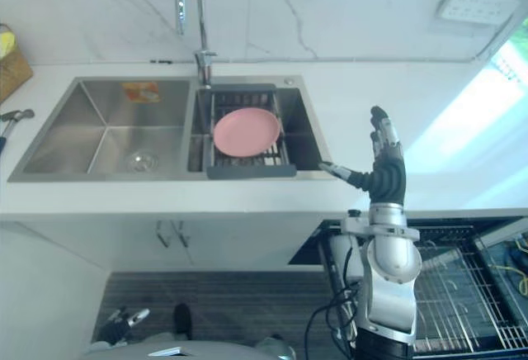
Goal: Walk over to the sink, pick up the cup, carry it to the dishwasher, place the cup inside the dishwasher, then close the dishwasher door
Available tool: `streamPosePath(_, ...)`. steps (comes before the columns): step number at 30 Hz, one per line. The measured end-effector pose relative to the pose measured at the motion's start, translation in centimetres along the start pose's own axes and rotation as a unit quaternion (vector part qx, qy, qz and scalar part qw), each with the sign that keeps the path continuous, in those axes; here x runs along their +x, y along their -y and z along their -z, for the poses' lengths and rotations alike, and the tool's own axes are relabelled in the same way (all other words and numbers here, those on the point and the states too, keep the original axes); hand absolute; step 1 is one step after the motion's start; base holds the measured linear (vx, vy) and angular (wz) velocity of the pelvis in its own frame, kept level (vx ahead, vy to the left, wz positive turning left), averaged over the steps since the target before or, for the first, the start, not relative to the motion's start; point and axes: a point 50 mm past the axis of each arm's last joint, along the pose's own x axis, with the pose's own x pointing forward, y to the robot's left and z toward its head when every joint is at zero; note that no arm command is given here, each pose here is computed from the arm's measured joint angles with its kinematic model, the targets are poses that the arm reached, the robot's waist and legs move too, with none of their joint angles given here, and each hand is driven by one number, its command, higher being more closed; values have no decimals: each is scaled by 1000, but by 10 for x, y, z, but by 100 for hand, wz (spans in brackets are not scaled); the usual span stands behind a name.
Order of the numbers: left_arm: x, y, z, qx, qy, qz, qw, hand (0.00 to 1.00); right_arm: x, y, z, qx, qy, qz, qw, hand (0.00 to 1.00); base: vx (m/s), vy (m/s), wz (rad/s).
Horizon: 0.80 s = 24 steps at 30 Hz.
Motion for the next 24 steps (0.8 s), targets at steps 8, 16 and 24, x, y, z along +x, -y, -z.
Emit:
streamPosePath(8, 2, 11, -5, 20, -23, 39, 999, 0, 11, 4, -10, -86, 23, -6, 996, 0, -15, -3, 16)
streamPosePath(16, 3, 4, -11, 38, -24, 34, 998, 0, 34, -6, -21, -246, 63, -38, 967, 0, 5, -2, 4)
streamPosePath(24, 6, 4, -16, 84, -25, 37, 995, 0, 56, -22, -2, -370, 33, -129, 920, 0, 3, -3, 3)
